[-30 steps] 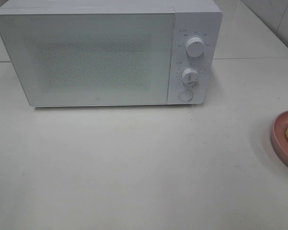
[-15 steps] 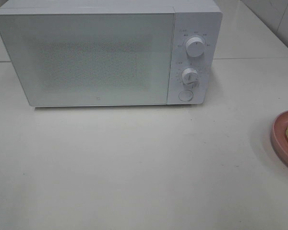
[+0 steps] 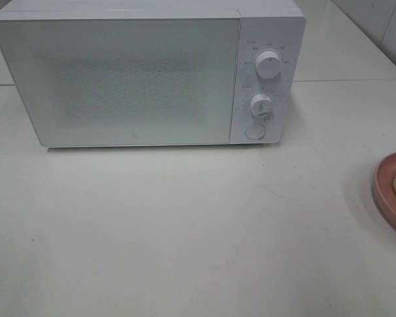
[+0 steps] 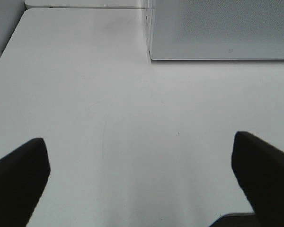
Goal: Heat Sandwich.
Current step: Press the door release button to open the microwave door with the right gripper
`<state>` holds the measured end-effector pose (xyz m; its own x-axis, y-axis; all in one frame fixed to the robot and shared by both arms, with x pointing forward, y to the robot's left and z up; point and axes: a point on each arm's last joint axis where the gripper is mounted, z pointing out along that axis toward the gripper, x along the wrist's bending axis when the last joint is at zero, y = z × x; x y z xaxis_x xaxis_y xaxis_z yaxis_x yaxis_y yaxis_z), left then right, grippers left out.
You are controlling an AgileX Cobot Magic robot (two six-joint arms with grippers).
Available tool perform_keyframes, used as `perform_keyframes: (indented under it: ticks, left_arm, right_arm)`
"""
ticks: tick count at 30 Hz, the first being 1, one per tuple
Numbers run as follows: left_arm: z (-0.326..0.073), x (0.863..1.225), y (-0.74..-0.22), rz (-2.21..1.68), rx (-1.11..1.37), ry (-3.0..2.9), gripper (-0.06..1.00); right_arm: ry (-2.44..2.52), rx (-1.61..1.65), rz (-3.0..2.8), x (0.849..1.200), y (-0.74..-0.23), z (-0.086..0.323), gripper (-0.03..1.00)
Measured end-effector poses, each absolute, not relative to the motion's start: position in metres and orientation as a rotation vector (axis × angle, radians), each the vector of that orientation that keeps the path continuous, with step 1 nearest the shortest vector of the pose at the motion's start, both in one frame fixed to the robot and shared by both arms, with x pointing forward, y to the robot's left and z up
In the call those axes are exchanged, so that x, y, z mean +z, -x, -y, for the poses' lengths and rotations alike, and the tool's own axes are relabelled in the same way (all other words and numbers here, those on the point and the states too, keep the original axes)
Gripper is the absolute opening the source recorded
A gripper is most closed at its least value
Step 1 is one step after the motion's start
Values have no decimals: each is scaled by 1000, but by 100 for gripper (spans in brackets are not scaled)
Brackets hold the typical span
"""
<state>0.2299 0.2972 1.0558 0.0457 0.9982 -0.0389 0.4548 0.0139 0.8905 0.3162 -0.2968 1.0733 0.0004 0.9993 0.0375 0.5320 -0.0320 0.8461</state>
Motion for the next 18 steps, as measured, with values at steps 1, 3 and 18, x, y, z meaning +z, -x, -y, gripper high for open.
perform_keyframes:
  ticks: [1, 3, 18]
  left_arm:
    - [-297, 1056, -230, -1516, 887, -1549, 99]
    - [-297, 1056, -230, -1516, 887, -1549, 99]
    - [-297, 1056, -230, -1516, 887, -1549, 99]
  right_arm:
    - [-1638, 921, -1605, 1073, -319, 297, 76]
    - [-1643, 915, -1611, 1072, -324, 296, 76]
    - [-1625, 931, -1610, 1069, -361, 293, 76]
